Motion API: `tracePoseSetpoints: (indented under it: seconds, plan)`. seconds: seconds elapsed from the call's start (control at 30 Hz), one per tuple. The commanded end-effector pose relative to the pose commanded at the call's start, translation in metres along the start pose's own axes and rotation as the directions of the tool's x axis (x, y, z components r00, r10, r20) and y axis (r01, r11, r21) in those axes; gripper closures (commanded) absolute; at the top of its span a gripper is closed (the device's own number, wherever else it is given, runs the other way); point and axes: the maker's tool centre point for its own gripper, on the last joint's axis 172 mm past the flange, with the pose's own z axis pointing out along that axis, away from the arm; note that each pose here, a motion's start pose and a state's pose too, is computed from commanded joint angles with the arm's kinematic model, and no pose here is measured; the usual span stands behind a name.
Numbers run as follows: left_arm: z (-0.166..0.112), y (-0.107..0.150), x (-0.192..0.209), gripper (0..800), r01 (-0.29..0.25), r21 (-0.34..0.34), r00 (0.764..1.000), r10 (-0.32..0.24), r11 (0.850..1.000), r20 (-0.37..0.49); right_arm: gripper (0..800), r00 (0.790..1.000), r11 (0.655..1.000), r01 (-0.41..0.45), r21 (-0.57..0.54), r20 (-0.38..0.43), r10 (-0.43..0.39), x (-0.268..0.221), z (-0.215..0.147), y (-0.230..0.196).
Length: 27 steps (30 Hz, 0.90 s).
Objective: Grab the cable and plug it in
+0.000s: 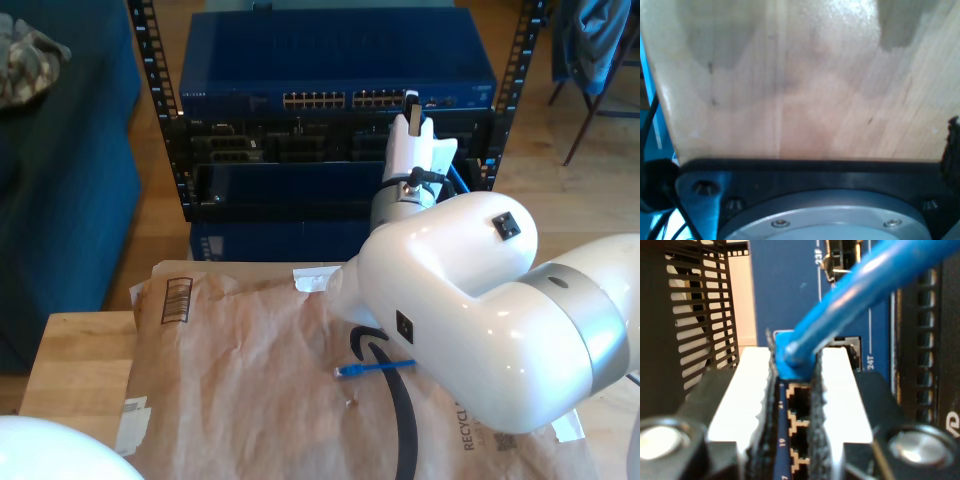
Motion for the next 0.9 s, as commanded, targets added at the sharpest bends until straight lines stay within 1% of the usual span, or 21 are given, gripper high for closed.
tracePoseSetpoints:
  seconds: [0.13, 0.33, 0.53, 0.67, 0.9]
  plan:
    - [0.0, 0.0, 0.0, 1, 0.0, 0.0, 1.0, 0.0, 1.0, 0.0, 800, 1.0, 1.0, 0.0, -0.004, 0.02, 0.0, -0.013, -0.005, 0.003]
    - [0.0, 0.0, 0.0, 0, 0.0, 0.0, 1.0, 0.0, 1.0, 0.0, 800, 1.0, 1.0, -0.004, -0.009, 0.022, 0.004, -0.014, -0.004, 0.004]
    - [0.0, 0.0, 0.0, 1, 0.0, 0.0, 1.0, 0.0, 1.0, 0.0, 800, 1.0, 1.0, 0.003, -0.028, 0.017, -0.002, -0.01, -0.001, 0.016]
    - [0.0, 0.0, 0.0, 0, 0.0, 0.0, 1.0, 0.0, 1.0, 0.0, 800, 1.0, 1.0, -0.006, -0.013, 0.002, 0.006, -0.002, 0.008, 0.01]
    - [0.0, 0.0, 0.0, 1, 0.0, 0.0, 1.0, 0.0, 1.0, 0.0, 800, 1.0, 1.0, 0.0, -0.015, 0.001, 0.0, 0.0, 0.007, 0.011]
